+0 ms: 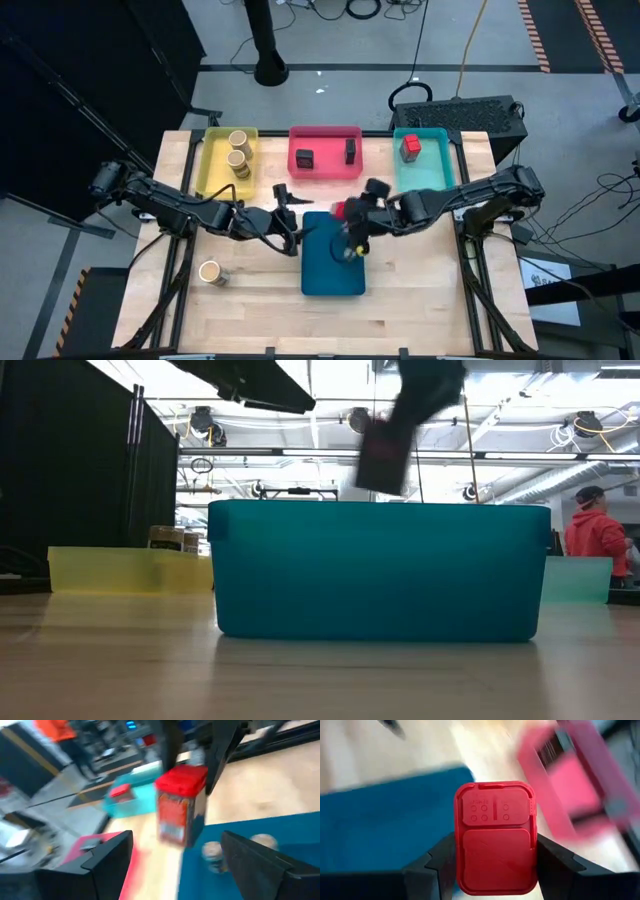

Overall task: Sort spices by type
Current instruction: Put the red seasoning can into the green bin

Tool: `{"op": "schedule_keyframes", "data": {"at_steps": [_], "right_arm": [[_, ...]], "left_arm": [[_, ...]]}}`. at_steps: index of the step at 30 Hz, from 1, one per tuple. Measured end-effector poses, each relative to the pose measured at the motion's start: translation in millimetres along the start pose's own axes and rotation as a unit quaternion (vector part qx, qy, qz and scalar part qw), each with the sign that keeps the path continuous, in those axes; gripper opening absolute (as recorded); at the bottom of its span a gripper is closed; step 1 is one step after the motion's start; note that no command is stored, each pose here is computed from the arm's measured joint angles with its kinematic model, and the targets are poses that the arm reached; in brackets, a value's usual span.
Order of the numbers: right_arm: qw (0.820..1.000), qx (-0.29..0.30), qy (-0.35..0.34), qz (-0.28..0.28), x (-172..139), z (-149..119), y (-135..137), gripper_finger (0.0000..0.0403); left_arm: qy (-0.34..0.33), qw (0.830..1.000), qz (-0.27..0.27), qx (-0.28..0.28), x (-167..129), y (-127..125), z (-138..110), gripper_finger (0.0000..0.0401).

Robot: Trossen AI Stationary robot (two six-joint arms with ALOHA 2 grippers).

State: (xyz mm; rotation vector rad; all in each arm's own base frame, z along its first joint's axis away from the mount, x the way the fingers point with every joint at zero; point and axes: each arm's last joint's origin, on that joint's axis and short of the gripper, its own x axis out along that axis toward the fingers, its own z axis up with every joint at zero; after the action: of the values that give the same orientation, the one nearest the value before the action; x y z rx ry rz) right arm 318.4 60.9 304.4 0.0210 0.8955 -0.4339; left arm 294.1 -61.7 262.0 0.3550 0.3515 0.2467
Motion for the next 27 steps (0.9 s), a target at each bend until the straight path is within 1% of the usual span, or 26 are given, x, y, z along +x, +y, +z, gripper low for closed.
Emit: {"op": "schedule_keyframes", "data": {"at_steps": [2, 4, 6, 8, 11, 15, 17, 19, 21, 23, 27], "right_arm": [[0.998, 0.044, 0.047, -0.021, -0.1, -5.3, -16.6, 0.019], [0.991, 0.095, 0.087, -0.031, 0.3, -7.3, -35.0, 0.019], [0.983, 0.135, 0.117, -0.048, -0.4, -9.3, -52.7, 0.019], [0.975, 0.169, 0.134, -0.062, -2.7, -10.4, -67.5, 0.019], [0.962, 0.225, 0.134, -0.07, -7.0, -9.5, -82.9, 0.019], [0.951, 0.263, 0.136, -0.087, -21.8, -13.3, -102.9, 0.019], [0.942, 0.276, 0.156, -0.107, -31.9, -20.1, -116.9, 0.019], [0.929, 0.299, 0.173, -0.136, -42.1, -27.6, -131.9, 0.019], [0.916, 0.324, 0.18, -0.155, -51.3, -34.8, -145.8, 0.019], [0.907, 0.347, 0.173, -0.163, -58.1, -41.4, -157.8, 0.019], [0.892, 0.384, 0.16, -0.178, -60.9, -55.3, -178.7, 0.019]], "left_arm": [[0.002, 0.999, 0.036, -0.003, 0.0, 2.5, 0.7, 0.0308], [0.0, 0.997, 0.071, -0.01, -0.1, 5.1, 2.4, 0.0308], [0.002, 0.996, 0.089, -0.012, -0.3, 6.2, 2.7, 0.0308], [0.005, 0.995, 0.102, -0.013, -0.4, 6.9, 2.6, 0.0308], [0.006, 0.993, 0.113, -0.013, -0.9, 7.8, 2.8, 0.0309], [0.003, 0.992, 0.122, -0.018, -1.2, 8.7, 3.9, 0.0309], [-0.001, 0.989, 0.146, -0.026, -1.8, 10.2, 5.7, 0.0309], [-0.002, 0.985, 0.167, -0.032, -2.4, 11.5, 6.7, 0.0309], [-0.001, 0.985, 0.172, -0.032, -3.1, 12.3, 6.9, 0.0309], [-0.002, 0.985, 0.172, -0.029, -3.6, 12.6, 7.4, 0.0309], [-0.002, 0.985, 0.172, -0.026, -3.7, 12.7, 7.5, 0.0309]]}}
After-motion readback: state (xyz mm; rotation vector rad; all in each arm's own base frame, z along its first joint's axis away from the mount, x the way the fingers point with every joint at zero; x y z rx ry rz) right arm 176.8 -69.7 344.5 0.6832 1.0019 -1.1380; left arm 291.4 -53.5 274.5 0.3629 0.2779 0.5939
